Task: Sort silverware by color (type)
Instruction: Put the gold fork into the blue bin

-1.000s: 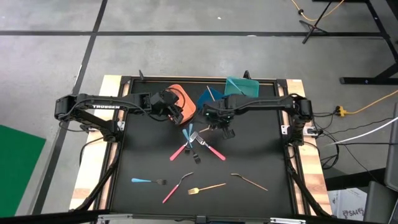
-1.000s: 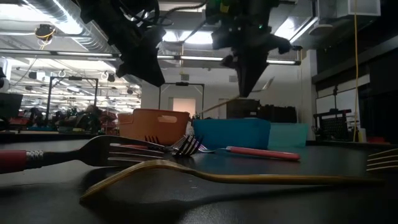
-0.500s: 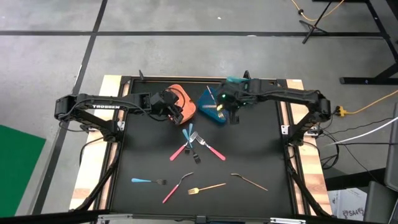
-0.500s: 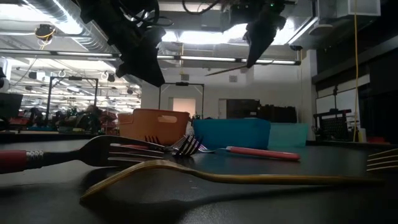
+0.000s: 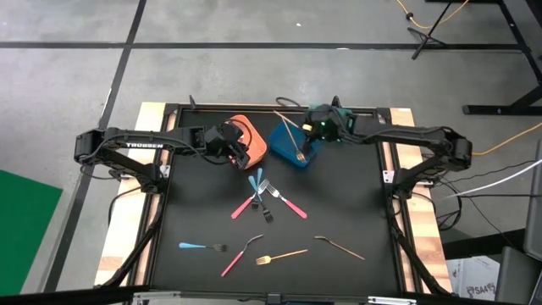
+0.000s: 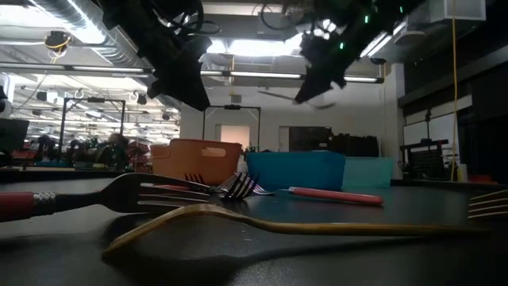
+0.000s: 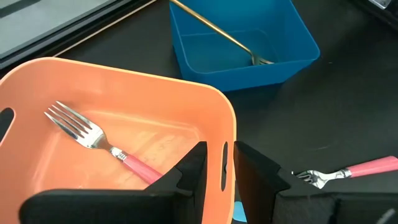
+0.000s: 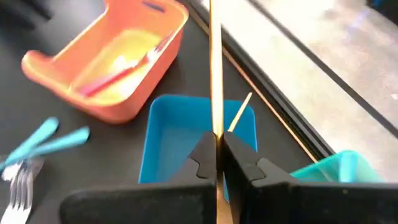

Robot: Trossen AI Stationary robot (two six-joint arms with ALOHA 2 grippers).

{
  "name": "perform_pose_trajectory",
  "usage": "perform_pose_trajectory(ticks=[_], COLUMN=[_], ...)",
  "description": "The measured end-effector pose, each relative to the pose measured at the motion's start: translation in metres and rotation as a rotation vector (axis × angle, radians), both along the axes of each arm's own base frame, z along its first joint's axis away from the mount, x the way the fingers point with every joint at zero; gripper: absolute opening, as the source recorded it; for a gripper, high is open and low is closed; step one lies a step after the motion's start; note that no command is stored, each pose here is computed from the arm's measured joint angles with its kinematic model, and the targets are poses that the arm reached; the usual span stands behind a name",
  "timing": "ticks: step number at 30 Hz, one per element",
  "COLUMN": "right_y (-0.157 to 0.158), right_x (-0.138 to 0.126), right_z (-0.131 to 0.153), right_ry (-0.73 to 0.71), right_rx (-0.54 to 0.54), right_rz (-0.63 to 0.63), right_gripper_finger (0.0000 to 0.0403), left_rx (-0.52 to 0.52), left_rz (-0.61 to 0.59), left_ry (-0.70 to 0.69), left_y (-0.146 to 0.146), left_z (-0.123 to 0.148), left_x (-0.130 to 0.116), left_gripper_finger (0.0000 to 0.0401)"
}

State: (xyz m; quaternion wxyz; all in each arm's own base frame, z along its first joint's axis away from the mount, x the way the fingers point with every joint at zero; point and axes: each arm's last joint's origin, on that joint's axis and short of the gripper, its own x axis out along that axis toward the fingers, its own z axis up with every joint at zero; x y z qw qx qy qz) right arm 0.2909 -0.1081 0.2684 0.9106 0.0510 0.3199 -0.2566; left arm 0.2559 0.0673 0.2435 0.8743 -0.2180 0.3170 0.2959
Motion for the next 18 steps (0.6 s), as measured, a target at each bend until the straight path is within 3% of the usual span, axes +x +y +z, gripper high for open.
perform_pose_trajectory(ticks=[10,18], right_y=[-0.006,0.0], right_x=[-0.017,-0.031], right_z=[-0.066,-0.091], right_ry=[-0.259,-0.342], right_rx=[0.089,0.107], right_rz=[-0.162,-0.198], right_gripper_finger=[0.0003,0.0003], left_rx=[0.0,0.0], left_rz=[0.0,0.0], left_ry=[0.0,-0.002], left_y=[0.0,0.0], left_z=[0.0,0.0], left_x=[0.0,0.0], left_gripper_finger=[0.0073,0.0073])
